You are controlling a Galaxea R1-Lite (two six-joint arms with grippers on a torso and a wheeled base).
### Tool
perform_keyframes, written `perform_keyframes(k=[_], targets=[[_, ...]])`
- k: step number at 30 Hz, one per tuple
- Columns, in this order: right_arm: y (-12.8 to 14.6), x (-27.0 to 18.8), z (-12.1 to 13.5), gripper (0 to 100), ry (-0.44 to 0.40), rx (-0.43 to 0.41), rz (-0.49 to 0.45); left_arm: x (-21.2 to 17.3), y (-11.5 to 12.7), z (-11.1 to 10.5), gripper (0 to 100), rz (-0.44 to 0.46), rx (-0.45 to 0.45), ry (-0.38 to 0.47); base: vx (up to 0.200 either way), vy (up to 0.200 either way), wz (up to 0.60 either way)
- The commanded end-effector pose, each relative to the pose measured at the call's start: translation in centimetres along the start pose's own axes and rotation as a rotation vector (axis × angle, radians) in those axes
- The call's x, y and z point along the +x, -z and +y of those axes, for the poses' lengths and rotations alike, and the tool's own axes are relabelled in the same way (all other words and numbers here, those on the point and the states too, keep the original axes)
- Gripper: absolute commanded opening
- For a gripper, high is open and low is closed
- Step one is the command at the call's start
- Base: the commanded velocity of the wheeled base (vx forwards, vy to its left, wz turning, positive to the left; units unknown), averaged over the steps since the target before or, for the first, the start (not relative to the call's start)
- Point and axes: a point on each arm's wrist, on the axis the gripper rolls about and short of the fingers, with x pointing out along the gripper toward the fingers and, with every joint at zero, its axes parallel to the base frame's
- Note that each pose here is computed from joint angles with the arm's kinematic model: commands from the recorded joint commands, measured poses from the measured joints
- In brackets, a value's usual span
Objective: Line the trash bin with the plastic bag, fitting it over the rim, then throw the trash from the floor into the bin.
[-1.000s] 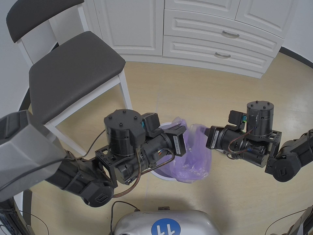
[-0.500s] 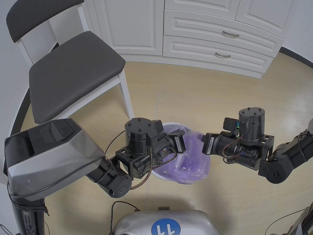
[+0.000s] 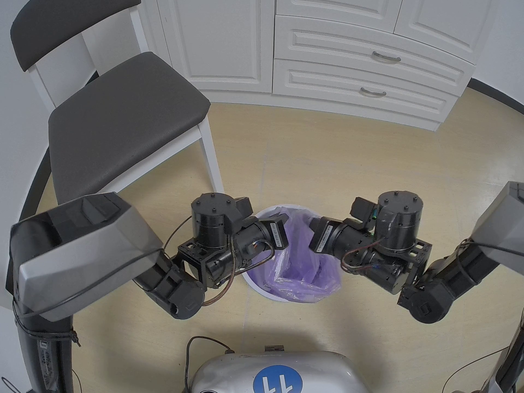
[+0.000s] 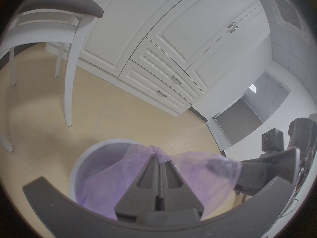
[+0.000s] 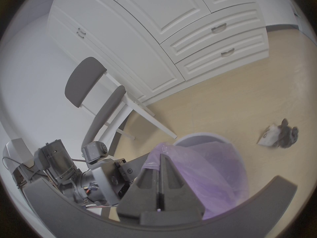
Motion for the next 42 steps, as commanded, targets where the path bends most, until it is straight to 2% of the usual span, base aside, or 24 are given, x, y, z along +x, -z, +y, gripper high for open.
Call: perform_keyframes(k=[1, 4, 9, 13, 20, 25, 28, 29, 31, 33, 34, 35, 39, 40, 41, 42], targets=[[2.8, 1.8, 0.2, 0, -0.012, 0.034, 0.041, -2.1, -2.3, -0.2, 0, -0.018, 0.007, 0.019, 0.0, 0.0, 0.0], [4.1, 3.0, -0.6, 0, 0.008, 0.058, 0.061, -3.7, -3.2, -0.9, 0, -0.019, 0.018, 0.042, 0.0, 0.0, 0.0], [5.2, 4.3, -1.6, 0, 0.02, 0.073, 0.057, -4.2, -2.7, -0.8, 0, 0.002, 0.084, 0.035, 0.0, 0.0, 0.0], [5.7, 5.3, -3.0, 0, 0.04, 0.077, 0.038, -4.3, -2.3, -0.7, 0, 0.014, 0.101, 0.033, 0.0, 0.0, 0.0], [4.6, 5.7, -4.6, 0, 0.075, 0.08, -0.001, -3.6, -1.3, 0.2, 0, 0.043, 0.098, 0.028, 0.0, 0.0, 0.0], [1.8, 4.5, -4.9, 0, 0.086, 0.047, -0.058, -3.1, -0.3, 1.4, 0, 0.086, 0.087, 0.048, 0.0, 0.0, 0.0], [0.0, 3.3, -5.8, 0, 0.119, -0.045, -0.085, -2.5, 0.3, 2.2, 0, 0.089, 0.085, 0.039, 0.0, 0.0, 0.0], [0.0, 3.3, -5.8, 0, 0.119, -0.045, -0.085, -2.5, 0.3, 2.2, 0, 0.089, 0.085, 0.039, 0.0, 0.0, 0.0], [-1.0, 2.0, -7.4, 0, 0.178, -0.165, -0.084, -2.0, 0.8, 3.4, 0, 0.079, 0.082, 0.022, 0.0, 0.0, 0.0], [-1.4, 1.0, -8.4, 0, 0.218, -0.248, -0.071, -1.8, 0.7, 4.0, 0, 0.076, 0.082, 0.012, 0.0, 0.0, 0.0], [-1.4, 0.9, -8.5, 0, 0.223, -0.261, -0.068, -1.8, 0.6, 4.1, 0, 0.073, 0.082, 0.009, 0.0, 0.0, 0.0], [-1.5, 0.0, -9.3, 0, 0.257, -0.335, -0.047, -1.9, 0.3, 4.6, 0, 0.073, 0.081, 0.011, 0.0, 0.0, 0.0], [-1.5, -2.2, -10.8, 0, 0.324, -0.491, 0.01, -2.7, -1.1, 5.9, 0, 0.06, 0.092, -0.001, 0.0, 0.0, 0.0], [-1.5, -2.2, -10.8, 0, 0.324, -0.491, 0.01, -2.7, -1.1, 5.9, 0, 0.06, 0.092, -0.001, 0.0, 0.0, 0.0], [-1.6, -3.5, -11.5, 0, 0.357, -0.571, 0.043, -3.1, -1.7, 6.9, 0, 0.059, 0.145, -0.029, 0.0, 0.0, 0.0], [-1.6, -3.5, -11.5, 0, 0.357, -0.571, 0.043, -3.1, -1.7, 6.9, 0, 0.059, 0.145, -0.029, 0.0, 0.0, 0.0]])
